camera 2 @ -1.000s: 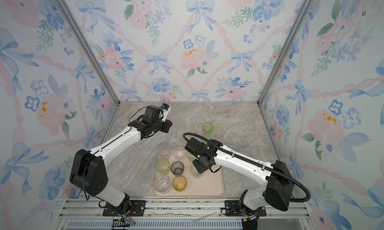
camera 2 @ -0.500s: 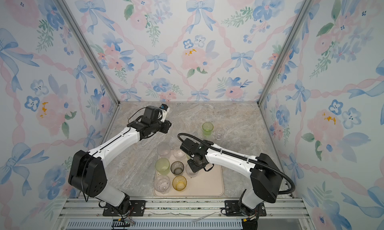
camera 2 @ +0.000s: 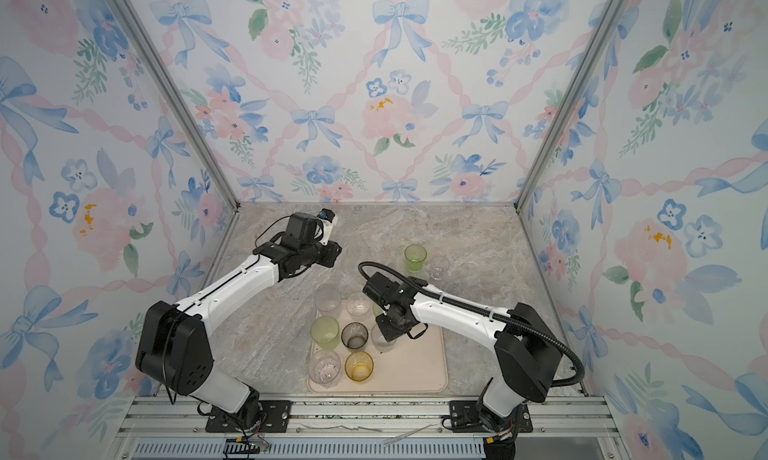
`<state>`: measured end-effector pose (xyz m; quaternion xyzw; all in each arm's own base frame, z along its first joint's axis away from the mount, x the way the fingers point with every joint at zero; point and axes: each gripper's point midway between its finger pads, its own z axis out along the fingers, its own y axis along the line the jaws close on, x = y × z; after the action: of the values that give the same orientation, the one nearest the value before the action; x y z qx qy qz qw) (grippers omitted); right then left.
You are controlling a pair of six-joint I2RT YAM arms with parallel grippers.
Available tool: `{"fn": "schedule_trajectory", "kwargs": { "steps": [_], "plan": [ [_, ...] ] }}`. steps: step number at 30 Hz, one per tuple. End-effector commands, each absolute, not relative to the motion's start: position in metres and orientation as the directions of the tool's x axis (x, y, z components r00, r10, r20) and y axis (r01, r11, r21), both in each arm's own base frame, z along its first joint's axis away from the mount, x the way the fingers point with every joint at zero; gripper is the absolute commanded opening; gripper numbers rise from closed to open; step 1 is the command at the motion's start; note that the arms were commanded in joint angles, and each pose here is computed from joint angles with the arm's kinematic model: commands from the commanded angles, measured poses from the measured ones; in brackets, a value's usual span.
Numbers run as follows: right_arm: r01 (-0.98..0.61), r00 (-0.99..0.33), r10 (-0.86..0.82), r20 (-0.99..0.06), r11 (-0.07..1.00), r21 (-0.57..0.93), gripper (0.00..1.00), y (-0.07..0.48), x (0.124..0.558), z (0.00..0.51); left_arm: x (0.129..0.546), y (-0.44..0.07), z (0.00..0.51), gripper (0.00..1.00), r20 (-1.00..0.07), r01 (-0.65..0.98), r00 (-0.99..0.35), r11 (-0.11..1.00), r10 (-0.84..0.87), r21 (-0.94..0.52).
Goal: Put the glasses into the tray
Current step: 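Carry the frosted clear glass onto the tray and open the right gripper, then raise the right gripper and move it over the green glass beyond the tray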
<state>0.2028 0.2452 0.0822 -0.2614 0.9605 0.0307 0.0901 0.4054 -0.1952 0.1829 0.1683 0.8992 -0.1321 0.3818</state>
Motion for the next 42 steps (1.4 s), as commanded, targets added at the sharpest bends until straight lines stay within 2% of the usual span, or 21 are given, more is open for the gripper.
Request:
{"fn": "schedule_trajectory", "kwargs": {
  "steps": [1,9,15,20,32,42],
  "plan": [
    [-0.508,-0.851,-0.499,-0.164,0.861,0.01,0.11,0.242,0.202,0.074,0.404,-0.19,0.19,0.32,-0.747,0.402,-0.636,0.91,0.195,-0.105],
    [-0.506,-0.85,-0.496,-0.179,0.862,0.013,0.25,0.242,0.204,0.081,0.403,-0.189,0.192,0.32,-0.749,0.402,-0.633,0.91,0.195,-0.103],
    [-0.507,-0.846,-0.493,-0.205,0.861,0.022,0.32,0.241,0.205,0.096,0.402,-0.188,0.191,0.38,-0.749,0.397,-0.633,0.912,0.194,-0.099],
    [-0.508,-0.842,-0.487,-0.232,0.86,0.037,0.4,0.239,0.204,0.112,0.404,-0.189,0.187,0.38,-0.743,0.402,-0.639,0.91,0.2,-0.1],
    [-0.498,-0.837,-0.458,-0.301,0.864,0.07,0.44,0.223,0.206,0.15,0.409,-0.187,0.183,0.38,-0.737,0.386,-0.645,0.918,0.202,-0.086],
    [-0.415,-0.836,-0.336,-0.435,0.905,0.098,0.45,0.19,0.242,0.199,0.413,-0.185,0.185,0.4,-0.742,0.373,-0.641,0.925,0.197,-0.077]
  ]
}}
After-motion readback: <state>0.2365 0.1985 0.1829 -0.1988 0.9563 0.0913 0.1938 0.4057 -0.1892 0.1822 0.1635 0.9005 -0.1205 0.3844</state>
